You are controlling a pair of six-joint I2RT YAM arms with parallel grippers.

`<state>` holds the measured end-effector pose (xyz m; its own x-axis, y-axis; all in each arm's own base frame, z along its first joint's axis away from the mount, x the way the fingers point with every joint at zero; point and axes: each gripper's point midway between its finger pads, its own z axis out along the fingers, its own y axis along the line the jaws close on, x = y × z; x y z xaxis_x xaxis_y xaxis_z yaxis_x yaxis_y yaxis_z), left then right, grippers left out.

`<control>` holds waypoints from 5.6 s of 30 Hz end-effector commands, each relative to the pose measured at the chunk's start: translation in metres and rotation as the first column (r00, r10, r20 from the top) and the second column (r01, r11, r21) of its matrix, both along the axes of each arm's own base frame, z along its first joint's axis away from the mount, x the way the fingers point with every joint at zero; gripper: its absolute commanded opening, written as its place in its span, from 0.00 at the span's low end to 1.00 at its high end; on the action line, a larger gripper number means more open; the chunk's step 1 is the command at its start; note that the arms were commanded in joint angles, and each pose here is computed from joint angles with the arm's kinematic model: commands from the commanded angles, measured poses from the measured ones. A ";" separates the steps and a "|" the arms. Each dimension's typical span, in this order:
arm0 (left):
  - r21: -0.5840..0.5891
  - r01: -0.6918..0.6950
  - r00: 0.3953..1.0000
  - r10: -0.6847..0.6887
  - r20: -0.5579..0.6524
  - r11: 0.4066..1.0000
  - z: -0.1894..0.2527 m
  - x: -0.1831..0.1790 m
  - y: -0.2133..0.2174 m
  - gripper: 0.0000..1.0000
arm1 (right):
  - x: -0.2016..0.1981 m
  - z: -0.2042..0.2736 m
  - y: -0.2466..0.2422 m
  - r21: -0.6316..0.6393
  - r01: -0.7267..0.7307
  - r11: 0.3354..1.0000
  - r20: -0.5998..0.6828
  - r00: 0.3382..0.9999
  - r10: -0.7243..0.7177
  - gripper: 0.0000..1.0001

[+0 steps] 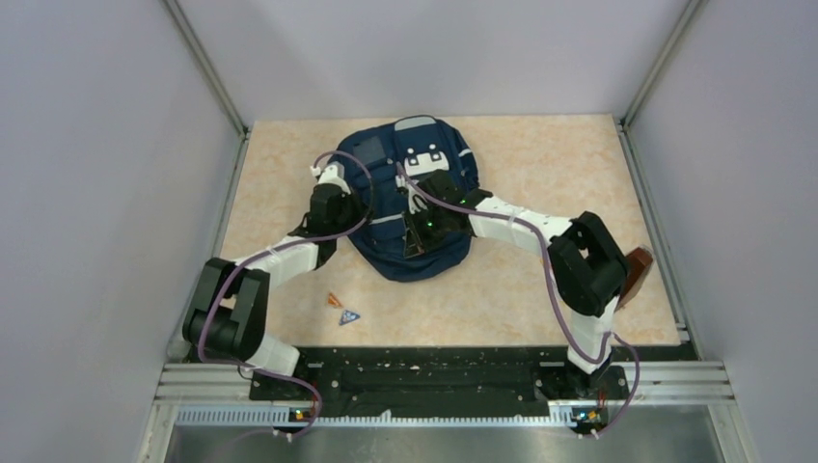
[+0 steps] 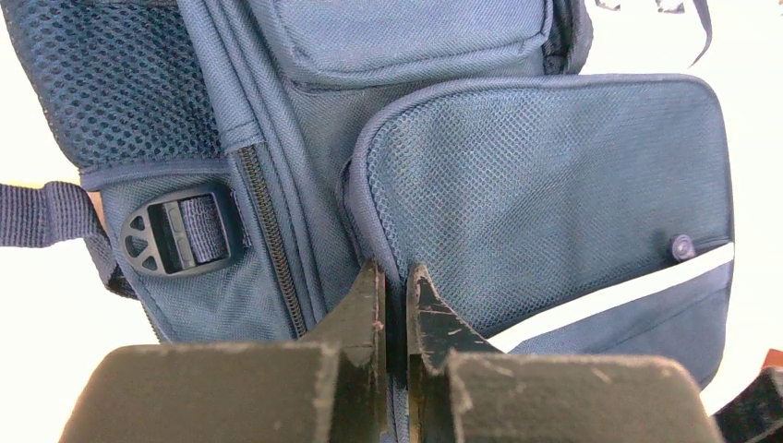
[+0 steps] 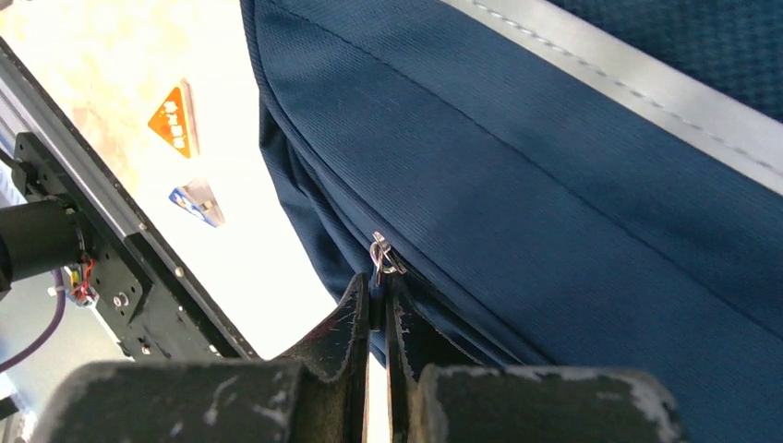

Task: Pack the student bag
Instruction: Unzip the student bag at the center of the board, then adjust the stationery at the center of the board.

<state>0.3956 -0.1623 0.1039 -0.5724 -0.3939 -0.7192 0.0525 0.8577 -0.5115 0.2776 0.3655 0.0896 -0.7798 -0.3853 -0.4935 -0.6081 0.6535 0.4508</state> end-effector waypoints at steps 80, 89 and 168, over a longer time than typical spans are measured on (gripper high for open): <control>0.491 0.213 0.724 -0.474 0.501 0.845 0.117 -0.049 -0.109 0.00 | -0.008 -0.057 -0.338 -0.307 0.864 0.399 0.267 0.480 -0.836 0.45; 0.498 0.221 0.723 -0.483 0.493 0.839 0.122 -0.049 -0.109 0.00 | -0.017 -0.078 -0.312 -0.357 0.789 0.501 0.148 0.577 -0.803 0.43; 0.455 0.201 0.759 -0.432 0.487 0.867 0.115 -0.054 -0.097 0.00 | -0.005 -0.094 -0.300 -0.260 0.957 0.129 0.222 0.189 -0.957 0.62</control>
<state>0.3386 -0.2606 0.1737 -0.1622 0.1993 -0.9664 0.5534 0.8292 0.0782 0.2878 0.0515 0.0215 -0.5229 0.5555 -0.6466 0.6339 0.7605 0.1406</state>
